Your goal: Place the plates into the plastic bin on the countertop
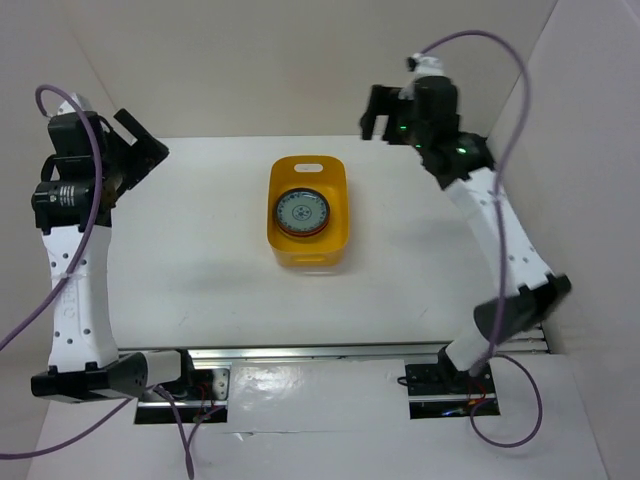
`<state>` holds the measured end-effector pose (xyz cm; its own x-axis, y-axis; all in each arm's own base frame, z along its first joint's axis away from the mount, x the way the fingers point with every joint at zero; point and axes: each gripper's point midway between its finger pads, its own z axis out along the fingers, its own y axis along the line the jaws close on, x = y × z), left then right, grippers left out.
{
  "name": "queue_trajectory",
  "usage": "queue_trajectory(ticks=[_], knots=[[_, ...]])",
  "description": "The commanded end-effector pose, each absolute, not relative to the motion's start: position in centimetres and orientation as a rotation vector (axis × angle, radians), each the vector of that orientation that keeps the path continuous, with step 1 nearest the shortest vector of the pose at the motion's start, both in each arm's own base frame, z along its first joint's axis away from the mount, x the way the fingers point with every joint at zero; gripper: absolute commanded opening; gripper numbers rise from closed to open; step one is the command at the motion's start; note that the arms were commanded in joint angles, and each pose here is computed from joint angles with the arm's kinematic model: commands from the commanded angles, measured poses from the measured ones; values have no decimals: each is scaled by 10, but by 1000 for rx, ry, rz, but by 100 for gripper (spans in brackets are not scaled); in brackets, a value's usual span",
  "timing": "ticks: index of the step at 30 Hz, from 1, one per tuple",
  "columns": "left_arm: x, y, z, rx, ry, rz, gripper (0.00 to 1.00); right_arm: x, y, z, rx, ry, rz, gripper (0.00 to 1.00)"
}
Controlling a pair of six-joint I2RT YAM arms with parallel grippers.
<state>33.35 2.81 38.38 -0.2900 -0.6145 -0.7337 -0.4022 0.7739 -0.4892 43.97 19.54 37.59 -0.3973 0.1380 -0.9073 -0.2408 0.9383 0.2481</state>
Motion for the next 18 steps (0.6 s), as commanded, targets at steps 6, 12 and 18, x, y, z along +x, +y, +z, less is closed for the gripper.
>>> queue_trajectory(ticks=[6,12,18], knots=[[318,26,421,-733,1841,-143,100,313,61,457,156,1763,118,100],[320,18,427,-734,1845,-189,100,266,34,463,191,1789,56,100],[328,20,423,-755,1859,-176,100,260,27,460,243,1787,47,100]])
